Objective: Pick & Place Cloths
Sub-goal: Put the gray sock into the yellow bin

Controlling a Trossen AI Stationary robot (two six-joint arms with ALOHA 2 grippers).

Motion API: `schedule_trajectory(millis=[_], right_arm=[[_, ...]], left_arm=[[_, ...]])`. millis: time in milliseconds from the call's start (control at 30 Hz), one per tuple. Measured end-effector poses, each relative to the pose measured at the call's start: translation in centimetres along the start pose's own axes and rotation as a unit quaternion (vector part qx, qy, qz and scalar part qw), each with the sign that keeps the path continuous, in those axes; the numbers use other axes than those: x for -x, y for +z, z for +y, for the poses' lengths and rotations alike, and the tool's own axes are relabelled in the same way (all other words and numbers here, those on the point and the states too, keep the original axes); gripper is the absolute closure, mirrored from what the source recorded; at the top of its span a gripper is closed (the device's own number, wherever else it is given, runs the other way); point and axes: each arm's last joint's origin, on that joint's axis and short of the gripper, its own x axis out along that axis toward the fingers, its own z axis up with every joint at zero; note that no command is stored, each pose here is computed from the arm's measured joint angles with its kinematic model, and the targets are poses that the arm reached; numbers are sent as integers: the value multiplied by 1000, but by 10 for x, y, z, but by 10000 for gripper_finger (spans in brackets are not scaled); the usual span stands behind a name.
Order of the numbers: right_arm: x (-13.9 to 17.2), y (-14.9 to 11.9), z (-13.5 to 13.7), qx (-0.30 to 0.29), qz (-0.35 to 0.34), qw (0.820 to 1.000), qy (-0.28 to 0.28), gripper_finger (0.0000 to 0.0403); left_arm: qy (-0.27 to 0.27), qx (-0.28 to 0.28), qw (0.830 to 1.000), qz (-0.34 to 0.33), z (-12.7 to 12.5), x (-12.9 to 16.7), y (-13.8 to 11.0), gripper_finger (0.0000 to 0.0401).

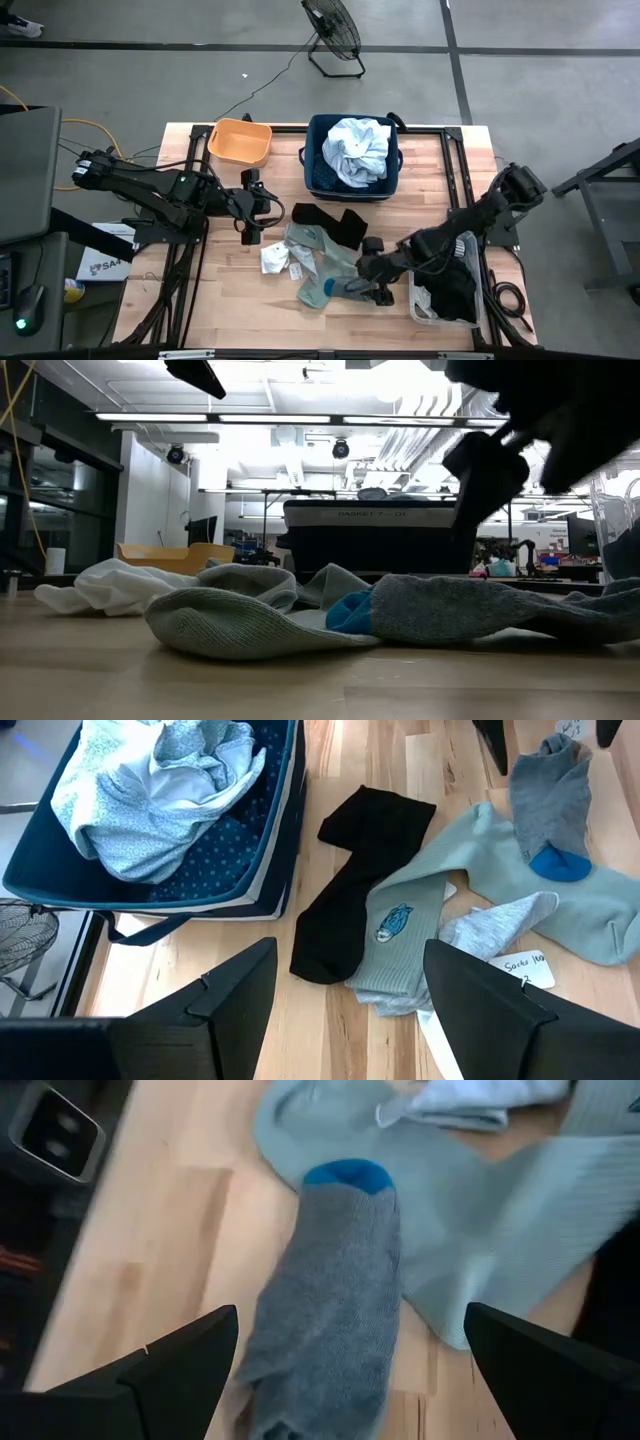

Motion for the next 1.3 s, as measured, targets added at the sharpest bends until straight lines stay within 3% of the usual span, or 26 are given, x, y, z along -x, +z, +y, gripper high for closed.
schedule_trajectory(millis=[333, 567, 933, 1300], right_arm=[[-35, -19, 16, 85, 18, 996, -5, 21], [-42, -25, 14, 90, 35, 995, -18, 37], [-44, -27, 14, 87, 44, 995, -14, 164], [-44, -28, 15, 85, 48, 995, -2, 332]], left_arm=[[0, 0, 1000, 0, 0, 0, 0, 153], [0, 0, 1000, 0, 0, 0, 0, 153], [0, 0, 1000, 0, 0, 0, 0, 153], [0, 0, 1000, 1, 0, 0, 0, 153]])
